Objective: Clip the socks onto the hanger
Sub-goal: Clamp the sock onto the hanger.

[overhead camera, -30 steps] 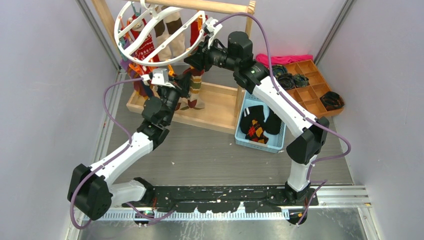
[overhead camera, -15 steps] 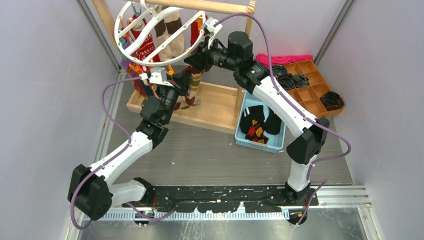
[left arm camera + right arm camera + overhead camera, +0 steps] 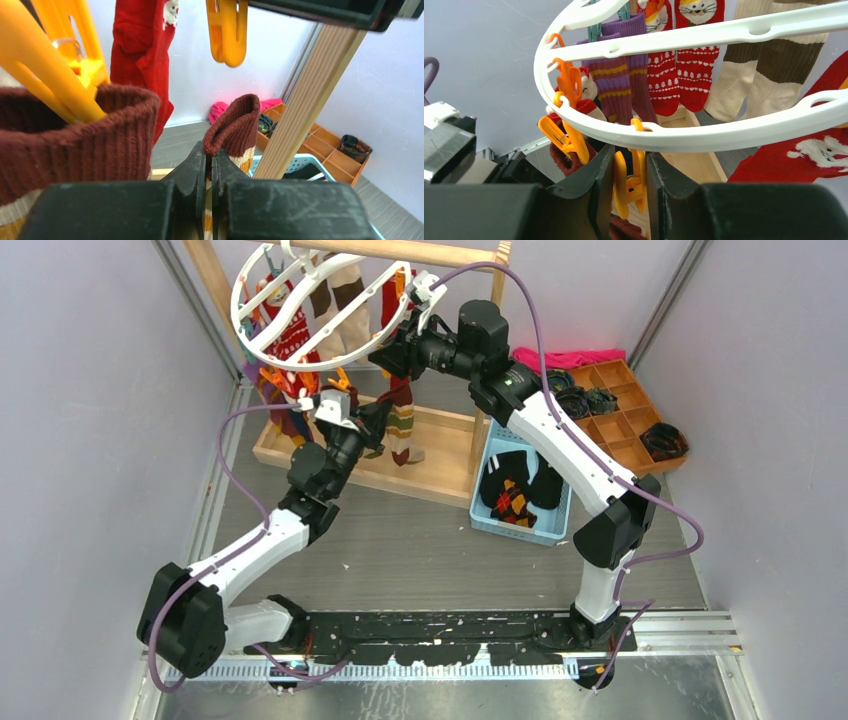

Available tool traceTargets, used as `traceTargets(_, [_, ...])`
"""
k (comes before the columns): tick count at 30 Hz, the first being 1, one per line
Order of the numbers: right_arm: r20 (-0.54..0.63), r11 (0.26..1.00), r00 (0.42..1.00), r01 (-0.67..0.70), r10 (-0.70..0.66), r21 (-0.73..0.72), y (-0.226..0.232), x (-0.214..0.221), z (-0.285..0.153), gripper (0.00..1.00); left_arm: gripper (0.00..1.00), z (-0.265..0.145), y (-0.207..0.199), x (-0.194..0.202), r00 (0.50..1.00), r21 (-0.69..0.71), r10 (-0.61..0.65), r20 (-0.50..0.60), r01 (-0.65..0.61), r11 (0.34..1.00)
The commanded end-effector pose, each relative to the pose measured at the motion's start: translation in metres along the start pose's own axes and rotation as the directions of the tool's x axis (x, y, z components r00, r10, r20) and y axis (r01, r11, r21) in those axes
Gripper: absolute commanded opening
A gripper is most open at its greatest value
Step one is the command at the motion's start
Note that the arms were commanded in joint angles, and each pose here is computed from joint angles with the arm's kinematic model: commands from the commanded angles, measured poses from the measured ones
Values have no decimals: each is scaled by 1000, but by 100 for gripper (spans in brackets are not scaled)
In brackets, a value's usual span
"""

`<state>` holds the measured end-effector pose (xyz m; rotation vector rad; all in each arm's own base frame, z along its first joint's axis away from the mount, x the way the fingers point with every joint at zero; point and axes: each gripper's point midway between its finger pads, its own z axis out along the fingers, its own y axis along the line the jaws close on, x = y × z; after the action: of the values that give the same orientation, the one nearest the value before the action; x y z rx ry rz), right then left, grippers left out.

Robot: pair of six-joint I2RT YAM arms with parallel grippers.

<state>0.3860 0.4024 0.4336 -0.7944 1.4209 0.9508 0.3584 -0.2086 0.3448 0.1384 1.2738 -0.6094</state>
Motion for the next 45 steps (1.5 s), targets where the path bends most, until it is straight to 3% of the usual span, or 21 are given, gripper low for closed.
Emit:
traceTargets(1, [76,999,997,35,-33,-23,17,-41,-16,5,0,2,-7,-18,993,56,63,98,-69,996])
traceTargets(9, [69,999,997,29,-26,-43,20,-38,-17,4,0,7,-3,-33,964,28,161,213,-171,985])
traceTargets(16, [80,997,997,23,-18,-67,25,-41,-17,3,0,10,0,-41,864,-22,340,372,-358,933])
traceTargets(21, [81,996,997,20,-14,-82,28,-41,-18,3,0,16,3,-24,839,-24,418,349,-438,899])
traceTargets(27, [76,995,997,16,-9,-97,27,-39,-20,3,0,16,7,-33,810,-67,465,358,-474,878])
traceTargets(31, [73,994,997,16,-8,-108,27,-36,-22,3,0,14,13,-44,846,-96,395,358,-388,917])
traceTargets(36, [72,993,997,16,-8,-120,29,-37,-23,3,0,16,11,-38,924,-53,281,261,-276,960])
traceTargets(45, [71,993,997,26,-17,-119,28,-37,-24,3,0,12,0,-55,955,-10,171,241,-173,985])
